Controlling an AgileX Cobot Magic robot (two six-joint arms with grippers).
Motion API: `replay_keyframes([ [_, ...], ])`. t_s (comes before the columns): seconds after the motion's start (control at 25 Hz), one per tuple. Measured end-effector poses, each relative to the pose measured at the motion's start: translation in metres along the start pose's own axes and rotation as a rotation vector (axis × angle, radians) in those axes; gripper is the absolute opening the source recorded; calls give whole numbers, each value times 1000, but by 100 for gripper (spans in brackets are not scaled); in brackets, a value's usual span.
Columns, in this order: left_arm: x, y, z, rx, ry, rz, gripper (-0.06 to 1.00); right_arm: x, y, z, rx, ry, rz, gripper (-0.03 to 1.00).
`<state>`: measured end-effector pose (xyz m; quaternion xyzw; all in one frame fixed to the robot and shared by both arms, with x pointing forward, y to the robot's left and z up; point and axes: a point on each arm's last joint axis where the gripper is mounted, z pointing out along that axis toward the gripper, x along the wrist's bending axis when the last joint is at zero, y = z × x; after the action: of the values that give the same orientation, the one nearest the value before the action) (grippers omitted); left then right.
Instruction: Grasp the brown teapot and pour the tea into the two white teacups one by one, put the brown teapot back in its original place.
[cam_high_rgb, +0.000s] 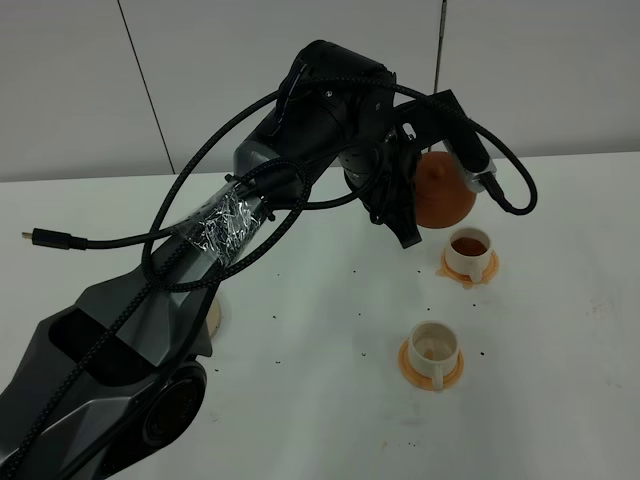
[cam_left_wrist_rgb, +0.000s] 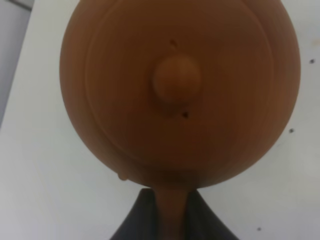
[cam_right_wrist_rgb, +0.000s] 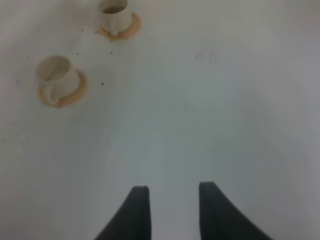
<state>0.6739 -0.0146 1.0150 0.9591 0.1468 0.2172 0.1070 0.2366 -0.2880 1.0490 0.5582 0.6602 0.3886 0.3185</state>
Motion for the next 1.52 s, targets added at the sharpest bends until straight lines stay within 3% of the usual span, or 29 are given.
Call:
replay_keyframes([
  [0.44, 5, -2, -3, -2, 9, -10, 16, 0, 0, 0, 0, 0, 0, 24],
  [0.64, 8, -1, -24, -35, 14, -19, 16, 0, 0, 0, 0, 0, 0, 24],
  [0.96, -3, -23, -11, 89, -72, 1, 16, 0, 0, 0, 0, 0, 0, 24],
  [1.52, 6, -32, -11, 117, -49, -7, 16, 0, 0, 0, 0, 0, 0, 24],
])
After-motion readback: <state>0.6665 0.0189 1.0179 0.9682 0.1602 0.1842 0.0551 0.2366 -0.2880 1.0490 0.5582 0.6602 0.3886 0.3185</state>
